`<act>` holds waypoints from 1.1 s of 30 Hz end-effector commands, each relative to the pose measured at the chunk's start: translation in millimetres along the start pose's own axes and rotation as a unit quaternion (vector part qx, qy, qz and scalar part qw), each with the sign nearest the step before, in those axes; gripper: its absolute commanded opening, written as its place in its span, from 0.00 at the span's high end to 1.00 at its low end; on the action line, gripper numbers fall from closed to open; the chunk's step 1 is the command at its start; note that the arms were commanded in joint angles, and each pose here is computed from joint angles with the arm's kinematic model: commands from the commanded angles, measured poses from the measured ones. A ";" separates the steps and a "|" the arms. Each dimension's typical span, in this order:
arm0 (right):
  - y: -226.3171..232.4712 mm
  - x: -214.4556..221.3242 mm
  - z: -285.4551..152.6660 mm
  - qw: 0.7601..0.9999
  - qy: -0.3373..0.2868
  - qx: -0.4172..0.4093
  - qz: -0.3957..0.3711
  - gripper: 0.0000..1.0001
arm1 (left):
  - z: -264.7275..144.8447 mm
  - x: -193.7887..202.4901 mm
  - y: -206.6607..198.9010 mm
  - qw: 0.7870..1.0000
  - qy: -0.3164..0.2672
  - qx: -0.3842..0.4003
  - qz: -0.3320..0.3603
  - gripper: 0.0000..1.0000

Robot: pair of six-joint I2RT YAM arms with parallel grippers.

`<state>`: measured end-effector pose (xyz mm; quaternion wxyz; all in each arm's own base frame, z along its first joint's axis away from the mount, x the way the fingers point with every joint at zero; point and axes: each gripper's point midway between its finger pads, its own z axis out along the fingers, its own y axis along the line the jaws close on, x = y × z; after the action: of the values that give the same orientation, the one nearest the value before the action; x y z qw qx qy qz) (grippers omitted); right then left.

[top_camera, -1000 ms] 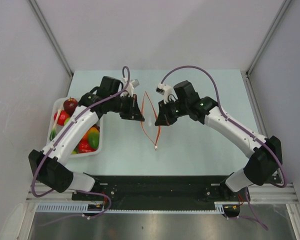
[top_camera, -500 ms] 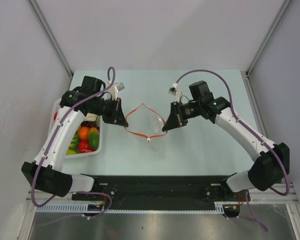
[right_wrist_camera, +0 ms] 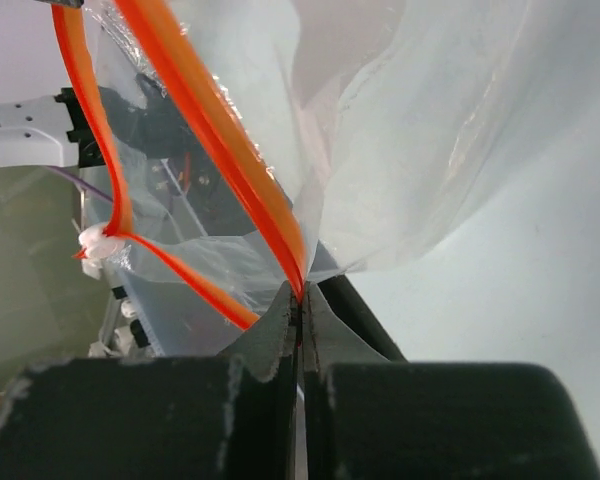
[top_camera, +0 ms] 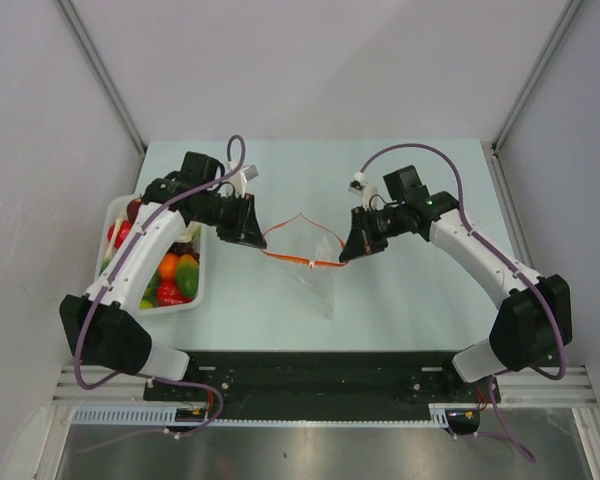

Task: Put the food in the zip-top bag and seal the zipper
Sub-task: Open the zipper of the food storage bag, then pick up the fake vegetable from the bin.

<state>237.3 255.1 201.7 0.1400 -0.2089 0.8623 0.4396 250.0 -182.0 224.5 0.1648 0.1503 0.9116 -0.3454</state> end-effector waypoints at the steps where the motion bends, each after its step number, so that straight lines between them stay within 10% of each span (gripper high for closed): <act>1: 10.4 -23.2 3.9 0.998 -0.035 0.018 -0.055 1.00 | -4.2 -36.6 -1.2 0.995 -0.085 -0.005 0.052 0.63; 7: 4.5 -28.3 12.0 0.998 -0.040 0.029 -0.047 1.00 | -62.6 -70.8 5.0 0.968 -0.205 -0.082 0.115 0.01; 19: -0.1 -34.4 14.8 0.997 -0.056 0.042 -0.037 1.00 | -159.4 -67.4 130.0 0.932 -0.220 -0.278 0.077 0.00; 33: 1.9 -37.2 13.7 0.996 -0.062 0.043 -0.038 1.00 | -149.4 -91.7 226.2 0.927 -0.158 -0.337 0.045 0.00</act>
<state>261.2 271.6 197.3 0.1926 -0.2039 0.8697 0.4060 377.4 63.0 220.9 0.3397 0.0628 0.9366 -0.0584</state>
